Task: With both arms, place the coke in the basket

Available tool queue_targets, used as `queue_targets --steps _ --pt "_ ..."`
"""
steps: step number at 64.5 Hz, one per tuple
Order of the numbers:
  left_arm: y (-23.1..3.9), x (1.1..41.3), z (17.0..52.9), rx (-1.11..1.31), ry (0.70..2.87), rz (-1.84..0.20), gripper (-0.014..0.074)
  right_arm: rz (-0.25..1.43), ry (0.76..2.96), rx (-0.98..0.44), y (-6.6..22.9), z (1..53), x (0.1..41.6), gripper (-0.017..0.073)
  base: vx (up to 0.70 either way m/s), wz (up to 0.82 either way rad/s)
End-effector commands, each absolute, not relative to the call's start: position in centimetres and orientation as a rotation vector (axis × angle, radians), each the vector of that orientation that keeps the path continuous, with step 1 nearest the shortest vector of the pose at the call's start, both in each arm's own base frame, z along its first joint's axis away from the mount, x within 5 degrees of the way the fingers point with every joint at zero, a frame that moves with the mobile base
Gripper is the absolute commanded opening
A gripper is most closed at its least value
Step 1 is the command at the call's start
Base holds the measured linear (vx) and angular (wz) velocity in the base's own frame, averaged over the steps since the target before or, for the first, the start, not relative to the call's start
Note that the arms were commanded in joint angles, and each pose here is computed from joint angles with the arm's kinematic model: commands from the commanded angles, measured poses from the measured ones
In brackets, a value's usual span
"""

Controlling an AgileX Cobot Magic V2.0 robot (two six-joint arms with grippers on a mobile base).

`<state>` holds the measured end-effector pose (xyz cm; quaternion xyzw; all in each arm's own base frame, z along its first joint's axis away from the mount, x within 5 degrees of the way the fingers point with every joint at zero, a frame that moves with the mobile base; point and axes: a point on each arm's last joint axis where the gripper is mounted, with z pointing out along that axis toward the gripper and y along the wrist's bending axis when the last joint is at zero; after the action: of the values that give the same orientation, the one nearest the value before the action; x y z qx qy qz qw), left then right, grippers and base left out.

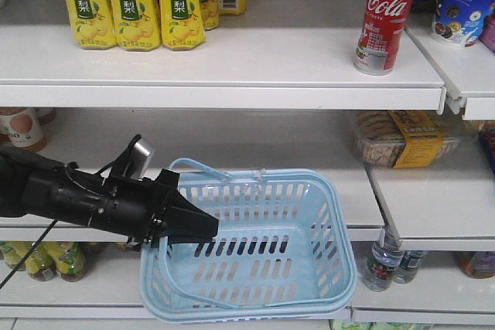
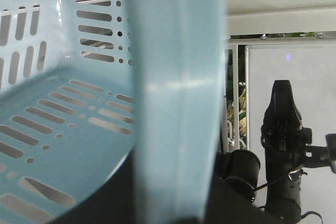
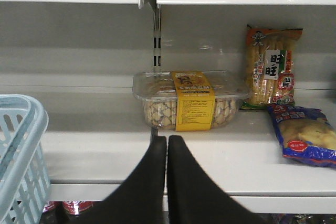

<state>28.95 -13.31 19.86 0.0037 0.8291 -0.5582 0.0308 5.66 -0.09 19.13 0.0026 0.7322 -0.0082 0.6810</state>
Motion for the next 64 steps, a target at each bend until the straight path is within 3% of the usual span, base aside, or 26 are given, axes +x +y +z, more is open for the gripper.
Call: queue_targets --steps 1,64 --pt "-13.68 28.87 22.54 0.047 2.423 -1.825 -0.0006 -0.033 1.558 0.001 -0.12 19.58 5.60 -0.0009 0.04 0.03" --pt "-13.68 28.87 22.54 0.047 2.423 -1.825 -0.0006 -0.033 1.558 0.001 -0.12 19.58 5.60 -0.0009 0.02 0.01"
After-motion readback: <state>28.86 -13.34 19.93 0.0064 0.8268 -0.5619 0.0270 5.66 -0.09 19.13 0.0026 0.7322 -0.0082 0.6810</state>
